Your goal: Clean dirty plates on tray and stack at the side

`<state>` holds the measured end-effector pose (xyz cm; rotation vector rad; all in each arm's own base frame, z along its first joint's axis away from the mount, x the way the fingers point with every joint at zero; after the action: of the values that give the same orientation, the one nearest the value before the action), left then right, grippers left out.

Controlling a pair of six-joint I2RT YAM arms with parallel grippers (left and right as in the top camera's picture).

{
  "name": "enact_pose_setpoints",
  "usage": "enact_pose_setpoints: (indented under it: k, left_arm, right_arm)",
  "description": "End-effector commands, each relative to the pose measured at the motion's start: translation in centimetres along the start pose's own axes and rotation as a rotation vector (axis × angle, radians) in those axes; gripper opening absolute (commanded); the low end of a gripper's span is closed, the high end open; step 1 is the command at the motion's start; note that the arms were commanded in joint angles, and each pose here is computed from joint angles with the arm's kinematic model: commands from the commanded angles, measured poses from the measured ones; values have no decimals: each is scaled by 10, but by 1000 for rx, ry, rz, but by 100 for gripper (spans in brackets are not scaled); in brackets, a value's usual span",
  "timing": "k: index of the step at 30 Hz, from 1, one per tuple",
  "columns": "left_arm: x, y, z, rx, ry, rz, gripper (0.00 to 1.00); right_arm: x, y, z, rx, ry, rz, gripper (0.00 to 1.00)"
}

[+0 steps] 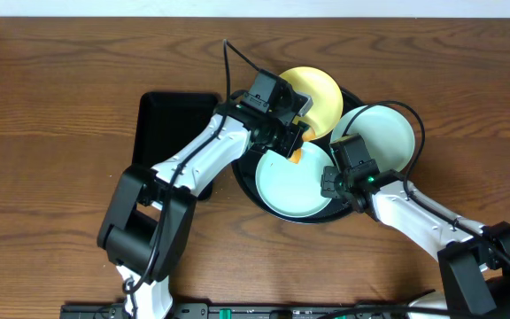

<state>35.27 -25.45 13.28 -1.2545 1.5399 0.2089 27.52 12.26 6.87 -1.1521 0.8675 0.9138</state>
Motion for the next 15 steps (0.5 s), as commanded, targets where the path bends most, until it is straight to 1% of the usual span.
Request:
enact_pose_setpoints:
  k: [1, 4, 9, 15]
  left_arm:
    - [1, 1, 2, 45, -6, 9, 7]
    - [4, 9, 6, 36, -32, 30, 8]
    - [8, 24, 23, 19, -162, 74, 7]
    - [12, 34, 21, 12, -148, 106, 8]
  right_arm:
    - [4, 4, 0, -19, 5, 21, 4]
    - [4, 4, 0, -19, 4, 20, 4]
    - [4, 4, 0, -19, 3, 19, 4]
    - [4, 4, 0, -19, 3, 19, 4]
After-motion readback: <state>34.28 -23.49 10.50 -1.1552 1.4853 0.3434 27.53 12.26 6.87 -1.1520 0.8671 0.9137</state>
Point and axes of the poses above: each gripper's point midway between its finger pads, its own x axis out along the fingers, its own z axis along the line the jaws close on, y = z × x, the point moved 7 cm from there along -x, back along the fingers, and after that the axes turned 1 degree about x, right-handed, at the moved point
